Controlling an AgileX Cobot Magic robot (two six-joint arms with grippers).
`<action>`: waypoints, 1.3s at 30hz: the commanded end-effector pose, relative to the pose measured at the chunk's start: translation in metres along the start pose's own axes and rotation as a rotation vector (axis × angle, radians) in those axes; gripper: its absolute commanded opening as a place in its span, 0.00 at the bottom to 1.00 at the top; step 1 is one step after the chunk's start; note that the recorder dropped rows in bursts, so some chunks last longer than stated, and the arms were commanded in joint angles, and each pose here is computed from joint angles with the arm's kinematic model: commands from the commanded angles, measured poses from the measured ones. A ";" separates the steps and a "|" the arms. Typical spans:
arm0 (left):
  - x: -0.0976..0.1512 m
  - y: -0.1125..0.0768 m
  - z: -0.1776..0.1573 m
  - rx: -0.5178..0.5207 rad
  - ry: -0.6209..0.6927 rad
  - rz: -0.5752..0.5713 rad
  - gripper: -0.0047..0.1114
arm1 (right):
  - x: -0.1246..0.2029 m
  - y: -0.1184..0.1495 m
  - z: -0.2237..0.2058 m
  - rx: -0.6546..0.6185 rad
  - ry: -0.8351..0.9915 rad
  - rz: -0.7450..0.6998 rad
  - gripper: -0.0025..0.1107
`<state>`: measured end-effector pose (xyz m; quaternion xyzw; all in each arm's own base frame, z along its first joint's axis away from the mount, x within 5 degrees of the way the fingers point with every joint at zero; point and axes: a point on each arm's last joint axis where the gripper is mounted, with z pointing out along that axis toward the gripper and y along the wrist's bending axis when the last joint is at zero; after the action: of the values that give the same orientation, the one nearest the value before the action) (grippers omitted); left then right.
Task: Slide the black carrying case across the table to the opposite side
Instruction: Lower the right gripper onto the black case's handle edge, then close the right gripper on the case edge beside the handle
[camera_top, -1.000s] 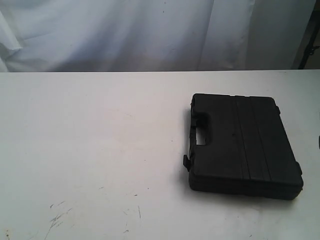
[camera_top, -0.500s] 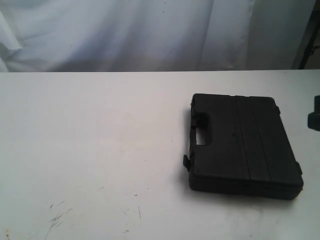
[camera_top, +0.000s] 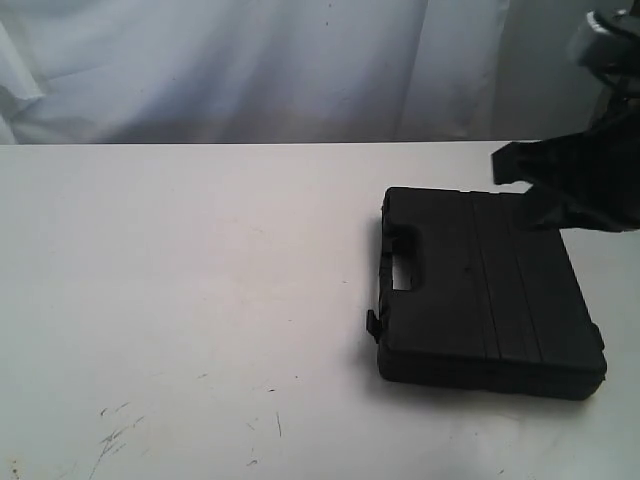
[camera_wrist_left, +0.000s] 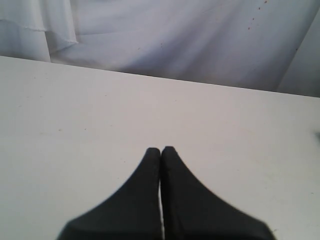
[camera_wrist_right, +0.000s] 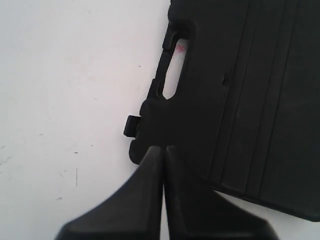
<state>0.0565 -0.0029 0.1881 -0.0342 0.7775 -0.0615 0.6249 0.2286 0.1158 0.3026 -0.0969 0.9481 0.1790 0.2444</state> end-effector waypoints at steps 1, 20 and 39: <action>0.000 0.000 0.000 -0.001 -0.010 0.004 0.04 | -0.008 0.013 0.030 0.054 0.093 -0.023 0.02; 0.000 0.000 0.000 -0.001 -0.010 0.004 0.04 | -0.051 0.041 0.130 0.199 0.234 0.034 0.02; 0.000 0.000 0.000 -0.001 -0.010 0.004 0.04 | -0.081 0.046 0.207 0.338 0.323 0.114 0.21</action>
<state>0.0565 -0.0029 0.1881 -0.0342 0.7775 -0.0615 0.6249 0.3733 0.2430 0.1896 -0.0266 0.9955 0.0175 0.0894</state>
